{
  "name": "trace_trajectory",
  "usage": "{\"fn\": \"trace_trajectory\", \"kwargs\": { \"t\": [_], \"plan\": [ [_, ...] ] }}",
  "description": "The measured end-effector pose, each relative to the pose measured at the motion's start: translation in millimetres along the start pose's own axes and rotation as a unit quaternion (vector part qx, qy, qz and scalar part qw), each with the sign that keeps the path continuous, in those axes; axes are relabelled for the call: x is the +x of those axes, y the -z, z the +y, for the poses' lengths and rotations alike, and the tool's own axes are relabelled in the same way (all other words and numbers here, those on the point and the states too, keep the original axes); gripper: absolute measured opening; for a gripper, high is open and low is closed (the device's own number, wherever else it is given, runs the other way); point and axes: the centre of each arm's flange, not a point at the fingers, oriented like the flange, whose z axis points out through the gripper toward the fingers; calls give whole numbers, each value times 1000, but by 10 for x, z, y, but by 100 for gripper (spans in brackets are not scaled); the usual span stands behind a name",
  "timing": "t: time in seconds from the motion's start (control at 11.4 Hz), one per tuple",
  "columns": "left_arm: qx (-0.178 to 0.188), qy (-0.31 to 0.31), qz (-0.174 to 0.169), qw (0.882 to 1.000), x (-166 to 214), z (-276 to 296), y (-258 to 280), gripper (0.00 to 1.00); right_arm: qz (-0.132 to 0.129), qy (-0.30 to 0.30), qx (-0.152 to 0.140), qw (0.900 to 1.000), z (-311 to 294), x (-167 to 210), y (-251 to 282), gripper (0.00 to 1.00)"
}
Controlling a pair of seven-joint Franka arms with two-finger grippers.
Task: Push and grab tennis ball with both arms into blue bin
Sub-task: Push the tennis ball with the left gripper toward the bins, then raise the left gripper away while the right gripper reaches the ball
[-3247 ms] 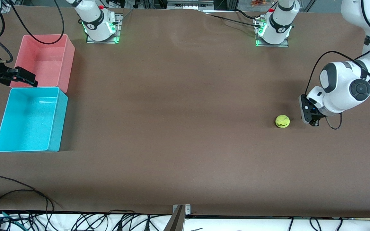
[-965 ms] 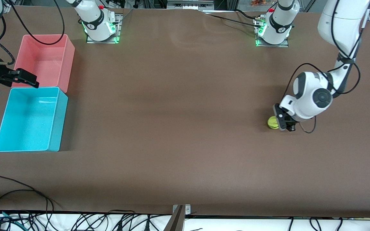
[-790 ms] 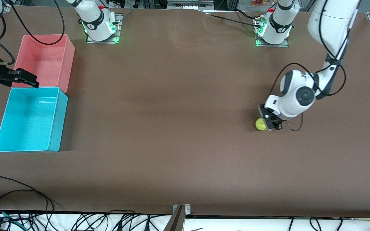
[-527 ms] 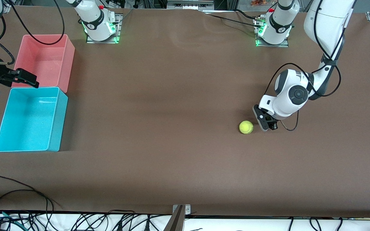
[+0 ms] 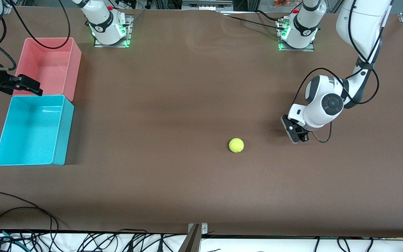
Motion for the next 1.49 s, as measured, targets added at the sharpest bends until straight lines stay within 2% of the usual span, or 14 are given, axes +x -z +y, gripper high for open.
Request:
{"fn": "trace_trajectory", "kwargs": {
  "t": [0.35,0.61,0.7,0.97,1.05,1.23,1.49],
  "plan": [
    [8,0,-2,1000,-177,-71,322,9,-16,0,6,1000,-11,88,-198,100],
    [4,14,-10,1000,-366,-83,700,42,-22,1,27,999,-85,330,-587,100],
    [6,17,-10,1000,-416,-71,837,52,-19,4,30,999,-142,419,-720,100],
    [11,26,-9,1000,-565,21,1048,90,-10,3,66,998,-345,704,-1200,100],
    [16,28,-6,999,-594,45,1128,99,-2,2,72,997,-429,803,-1365,100],
    [34,30,3,999,-635,96,1374,100,14,-6,79,997,-650,951,-1635,100],
    [67,35,21,997,-746,220,1812,100,26,-20,107,994,-1104,1051,-1918,100]
  ]
}}
